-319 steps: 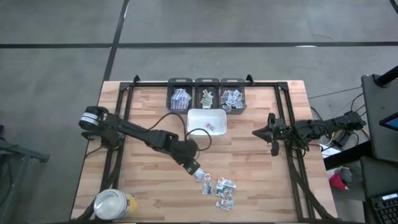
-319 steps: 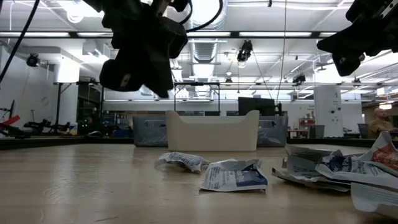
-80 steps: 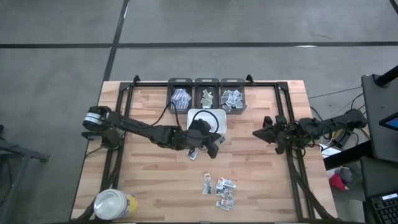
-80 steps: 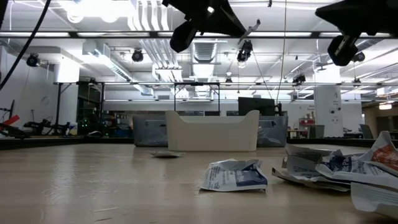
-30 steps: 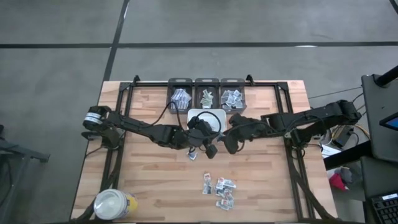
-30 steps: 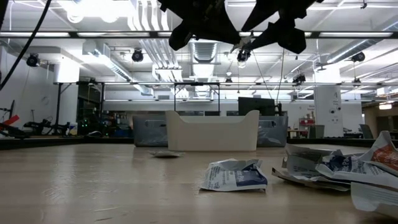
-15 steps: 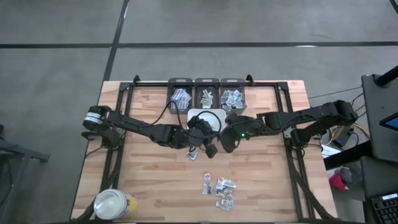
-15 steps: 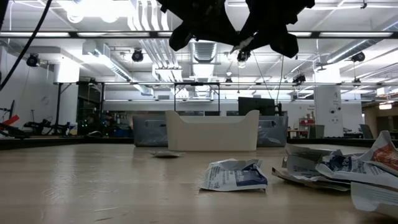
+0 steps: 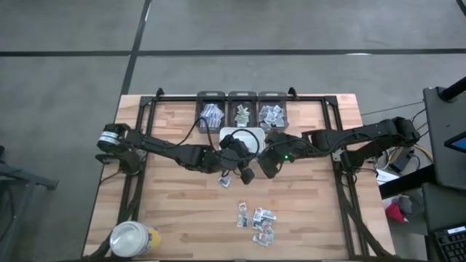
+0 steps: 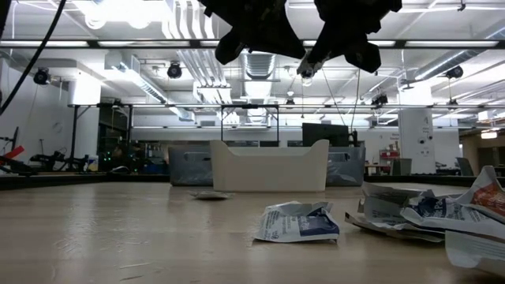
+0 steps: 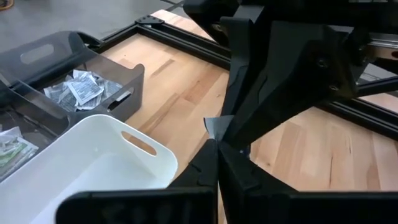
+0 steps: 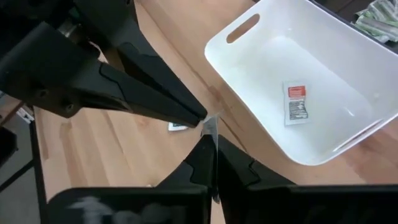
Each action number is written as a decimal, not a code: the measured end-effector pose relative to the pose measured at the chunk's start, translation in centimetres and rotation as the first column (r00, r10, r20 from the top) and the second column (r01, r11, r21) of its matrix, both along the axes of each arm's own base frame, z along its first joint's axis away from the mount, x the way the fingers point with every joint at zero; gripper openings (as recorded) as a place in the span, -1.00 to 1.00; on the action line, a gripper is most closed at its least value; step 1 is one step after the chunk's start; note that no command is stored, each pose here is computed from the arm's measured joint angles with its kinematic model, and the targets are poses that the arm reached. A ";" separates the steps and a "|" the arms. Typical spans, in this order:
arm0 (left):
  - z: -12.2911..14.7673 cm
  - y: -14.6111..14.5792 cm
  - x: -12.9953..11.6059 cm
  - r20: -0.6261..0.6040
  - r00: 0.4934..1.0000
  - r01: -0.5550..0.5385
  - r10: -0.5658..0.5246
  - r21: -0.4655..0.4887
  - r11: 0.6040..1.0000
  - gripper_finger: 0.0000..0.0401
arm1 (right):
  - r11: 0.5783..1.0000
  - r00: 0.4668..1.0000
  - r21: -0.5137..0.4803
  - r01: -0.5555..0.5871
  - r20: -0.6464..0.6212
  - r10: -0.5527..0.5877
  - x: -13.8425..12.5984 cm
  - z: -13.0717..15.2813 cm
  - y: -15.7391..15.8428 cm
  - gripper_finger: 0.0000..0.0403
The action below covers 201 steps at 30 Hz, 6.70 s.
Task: Pick & Place First Aid Supplies
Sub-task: Put the white alcohol pad into the right black bin
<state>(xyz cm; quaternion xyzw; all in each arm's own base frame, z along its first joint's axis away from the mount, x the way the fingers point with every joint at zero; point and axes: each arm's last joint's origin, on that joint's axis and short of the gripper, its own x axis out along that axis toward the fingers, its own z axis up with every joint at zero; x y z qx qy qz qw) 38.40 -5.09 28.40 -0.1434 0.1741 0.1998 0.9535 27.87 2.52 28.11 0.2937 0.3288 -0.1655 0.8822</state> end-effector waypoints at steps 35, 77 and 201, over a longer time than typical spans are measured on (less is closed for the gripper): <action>-2.7 6.2 -8.4 -0.125 0.981 -0.133 0.149 0.129 0.983 -0.68 | 0.976 0.970 -0.117 0.183 -0.142 -0.199 -4.3 -3.1 -21.7 -0.96; -4.3 11.5 -12.4 -0.050 0.998 -0.041 0.045 0.084 0.996 -0.68 | 0.991 0.875 -0.084 0.100 -0.468 -0.128 -1.9 -5.7 -26.7 -0.46; -14.3 1.5 -5.5 -0.670 0.737 -0.591 0.090 -0.574 0.567 -0.69 | 0.974 0.979 -0.203 0.104 0.194 -0.064 -15.8 -3.7 -7.5 -0.48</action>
